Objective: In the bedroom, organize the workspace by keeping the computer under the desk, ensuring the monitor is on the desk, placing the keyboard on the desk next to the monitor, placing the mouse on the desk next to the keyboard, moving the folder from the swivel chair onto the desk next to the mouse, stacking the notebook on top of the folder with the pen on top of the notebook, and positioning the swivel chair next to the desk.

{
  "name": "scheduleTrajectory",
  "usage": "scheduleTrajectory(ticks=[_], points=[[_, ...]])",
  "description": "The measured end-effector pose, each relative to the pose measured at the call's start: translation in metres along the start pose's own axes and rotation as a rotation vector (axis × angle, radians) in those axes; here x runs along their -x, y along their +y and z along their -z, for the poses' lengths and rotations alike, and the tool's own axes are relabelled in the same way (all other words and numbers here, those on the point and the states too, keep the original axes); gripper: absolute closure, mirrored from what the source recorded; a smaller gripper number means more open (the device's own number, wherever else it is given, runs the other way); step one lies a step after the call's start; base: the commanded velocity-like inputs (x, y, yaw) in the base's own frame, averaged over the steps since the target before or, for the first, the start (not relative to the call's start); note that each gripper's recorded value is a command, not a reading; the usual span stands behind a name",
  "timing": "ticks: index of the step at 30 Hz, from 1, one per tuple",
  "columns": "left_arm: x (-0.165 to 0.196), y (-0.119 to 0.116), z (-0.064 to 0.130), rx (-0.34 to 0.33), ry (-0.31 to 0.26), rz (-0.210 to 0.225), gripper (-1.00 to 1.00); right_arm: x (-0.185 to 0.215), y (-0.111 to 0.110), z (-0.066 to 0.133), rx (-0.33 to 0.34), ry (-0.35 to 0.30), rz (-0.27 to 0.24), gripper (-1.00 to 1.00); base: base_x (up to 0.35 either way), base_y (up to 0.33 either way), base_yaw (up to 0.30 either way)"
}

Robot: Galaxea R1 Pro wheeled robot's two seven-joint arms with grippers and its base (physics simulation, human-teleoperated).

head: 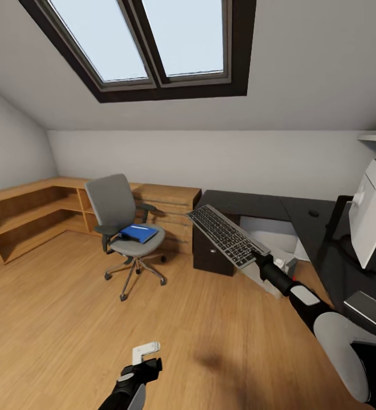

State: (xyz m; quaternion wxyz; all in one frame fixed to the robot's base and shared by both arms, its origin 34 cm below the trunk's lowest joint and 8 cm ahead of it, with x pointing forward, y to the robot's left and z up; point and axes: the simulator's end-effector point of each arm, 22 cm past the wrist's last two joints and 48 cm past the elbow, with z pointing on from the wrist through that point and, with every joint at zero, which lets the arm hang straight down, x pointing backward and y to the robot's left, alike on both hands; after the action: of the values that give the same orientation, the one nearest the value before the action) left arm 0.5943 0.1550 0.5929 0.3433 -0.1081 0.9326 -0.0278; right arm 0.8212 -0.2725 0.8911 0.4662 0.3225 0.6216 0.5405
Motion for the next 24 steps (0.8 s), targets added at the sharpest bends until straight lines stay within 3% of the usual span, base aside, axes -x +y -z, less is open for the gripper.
scheduleTrajectory(ticks=[4,15,17,18,20,24], points=[[-0.005,-0.006,0.005,-0.007,0.011,-0.025,-1.0,0.014,0.016,-0.009,-0.04,-0.012,0.056,1.0,0.0,0.0,0.0],[0.003,-0.011,0.018,-0.01,0.016,-0.046,-1.0,0.035,0.03,-0.017,-0.185,-0.044,0.107,1.0,0.0,0.0,0.0],[0.006,-0.012,0.021,-0.01,0.014,-0.046,-1.0,0.028,0.052,-0.028,-0.243,-0.061,0.165,1.0,0.0,0.0,0.0],[0.007,-0.012,0.022,-0.011,0.014,-0.046,-1.0,0.025,0.067,-0.03,-0.209,-0.071,0.142,1.0,0.0,0.0,0.0],[0.01,-0.012,0.025,-0.01,0.012,-0.047,-1.0,0.012,0.081,-0.027,-0.198,-0.082,0.171,1.0,0.0,0.0,0.0],[0.015,-0.012,0.03,-0.007,0.009,-0.046,-1.0,0.001,0.085,0.003,-0.188,-0.17,0.199,1.0,0.0,0.0,0.0]])
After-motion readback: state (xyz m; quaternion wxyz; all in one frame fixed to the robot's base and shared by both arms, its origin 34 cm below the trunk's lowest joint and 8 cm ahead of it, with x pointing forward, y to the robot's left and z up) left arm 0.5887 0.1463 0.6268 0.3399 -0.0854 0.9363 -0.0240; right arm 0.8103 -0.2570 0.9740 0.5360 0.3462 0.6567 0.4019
